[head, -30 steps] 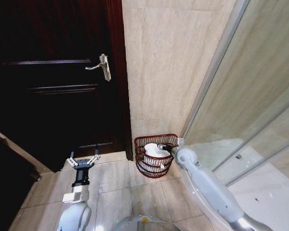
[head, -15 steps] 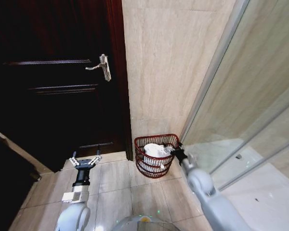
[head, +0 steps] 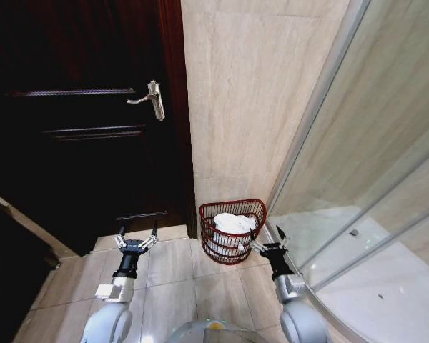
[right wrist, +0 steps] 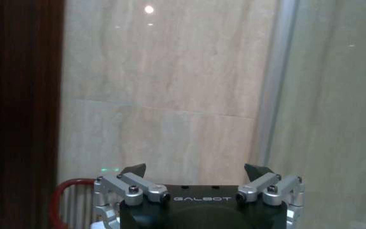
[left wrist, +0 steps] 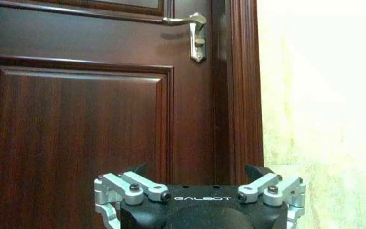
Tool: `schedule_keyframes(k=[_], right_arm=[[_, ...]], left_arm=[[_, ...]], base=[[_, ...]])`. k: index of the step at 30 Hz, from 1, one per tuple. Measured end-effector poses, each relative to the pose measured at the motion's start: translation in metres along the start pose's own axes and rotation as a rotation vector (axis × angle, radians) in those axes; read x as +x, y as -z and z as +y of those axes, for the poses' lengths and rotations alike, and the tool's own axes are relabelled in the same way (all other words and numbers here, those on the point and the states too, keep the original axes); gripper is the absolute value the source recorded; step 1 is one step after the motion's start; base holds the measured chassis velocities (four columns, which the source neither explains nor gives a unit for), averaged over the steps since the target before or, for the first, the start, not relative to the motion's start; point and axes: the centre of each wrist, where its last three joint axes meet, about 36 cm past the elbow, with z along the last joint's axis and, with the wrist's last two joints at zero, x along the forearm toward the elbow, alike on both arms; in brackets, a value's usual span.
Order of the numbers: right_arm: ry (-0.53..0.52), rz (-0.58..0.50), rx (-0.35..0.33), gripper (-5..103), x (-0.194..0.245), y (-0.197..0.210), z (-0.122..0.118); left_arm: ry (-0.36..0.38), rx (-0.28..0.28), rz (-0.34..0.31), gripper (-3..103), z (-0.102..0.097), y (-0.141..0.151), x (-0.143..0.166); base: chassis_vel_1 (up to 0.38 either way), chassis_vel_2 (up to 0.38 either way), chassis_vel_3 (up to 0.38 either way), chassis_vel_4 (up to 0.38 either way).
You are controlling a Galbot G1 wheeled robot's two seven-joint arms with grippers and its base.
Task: Discard the used towel into the hamper.
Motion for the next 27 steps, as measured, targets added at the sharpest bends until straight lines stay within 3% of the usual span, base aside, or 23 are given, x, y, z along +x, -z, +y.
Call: schedule_keyframes(k=[8,27], right_arm=[[-0.043,0.012,-0.027,100,0.019,0.003,-0.027],[-0.055,0.021,-0.073,100,0.030,0.015,-0.042]], left_arm=[[-0.017,0.011,-0.009,100,-0.003,0.002,-0.001],[-0.017,0.001,-0.014,100,-0.007,0.000,0.003]], base=[[0.000,0.000,0.000,0.000],[0.000,0.000,0.000,0.000]])
